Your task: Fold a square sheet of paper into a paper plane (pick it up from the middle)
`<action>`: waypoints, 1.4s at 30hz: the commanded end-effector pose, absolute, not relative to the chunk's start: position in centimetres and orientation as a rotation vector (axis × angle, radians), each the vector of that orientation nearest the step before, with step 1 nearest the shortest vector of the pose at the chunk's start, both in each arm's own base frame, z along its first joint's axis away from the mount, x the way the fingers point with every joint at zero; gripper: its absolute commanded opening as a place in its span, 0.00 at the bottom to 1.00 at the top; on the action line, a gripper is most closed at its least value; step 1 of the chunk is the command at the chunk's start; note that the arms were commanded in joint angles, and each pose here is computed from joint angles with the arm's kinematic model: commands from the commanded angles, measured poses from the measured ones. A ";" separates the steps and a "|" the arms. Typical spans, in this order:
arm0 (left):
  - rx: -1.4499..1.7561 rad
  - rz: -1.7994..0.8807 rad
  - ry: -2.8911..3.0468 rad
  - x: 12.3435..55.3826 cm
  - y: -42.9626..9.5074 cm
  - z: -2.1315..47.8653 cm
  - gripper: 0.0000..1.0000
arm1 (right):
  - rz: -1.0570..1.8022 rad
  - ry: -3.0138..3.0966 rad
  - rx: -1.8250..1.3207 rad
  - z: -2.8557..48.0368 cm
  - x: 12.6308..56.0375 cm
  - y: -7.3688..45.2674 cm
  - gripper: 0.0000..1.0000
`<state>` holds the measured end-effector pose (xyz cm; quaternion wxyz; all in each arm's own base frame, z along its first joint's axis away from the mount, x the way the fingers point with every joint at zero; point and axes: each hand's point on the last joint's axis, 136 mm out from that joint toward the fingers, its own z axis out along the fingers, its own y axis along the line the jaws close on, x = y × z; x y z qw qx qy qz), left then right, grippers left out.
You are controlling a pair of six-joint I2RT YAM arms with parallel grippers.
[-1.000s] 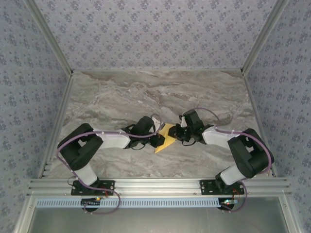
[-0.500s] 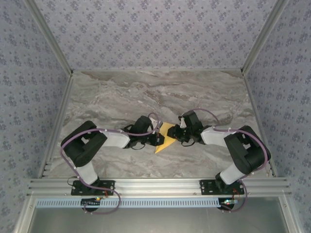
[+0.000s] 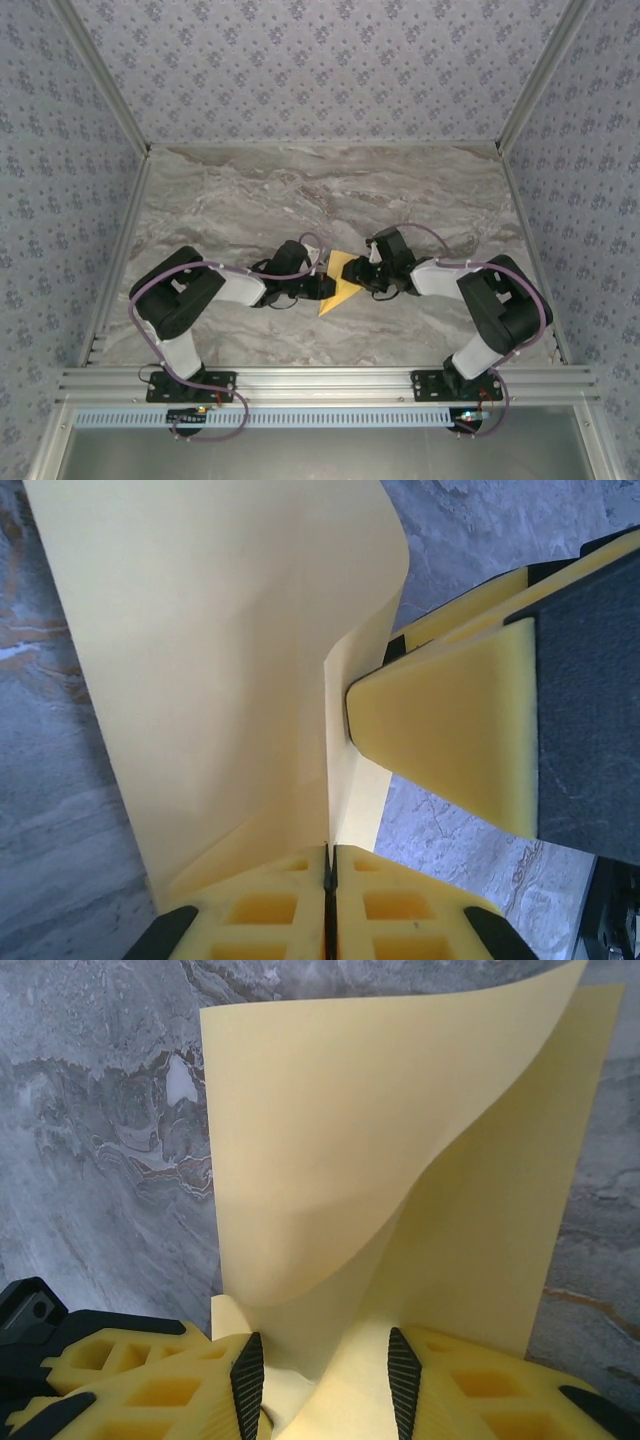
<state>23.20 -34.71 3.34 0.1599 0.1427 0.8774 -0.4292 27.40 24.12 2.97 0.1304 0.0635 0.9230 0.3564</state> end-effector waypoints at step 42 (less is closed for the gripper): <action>0.198 -1.295 2.469 24.2 -34.0 4.3 0.20 | 0.937 2.743 0.100 2.6 27.7 25.2 0.41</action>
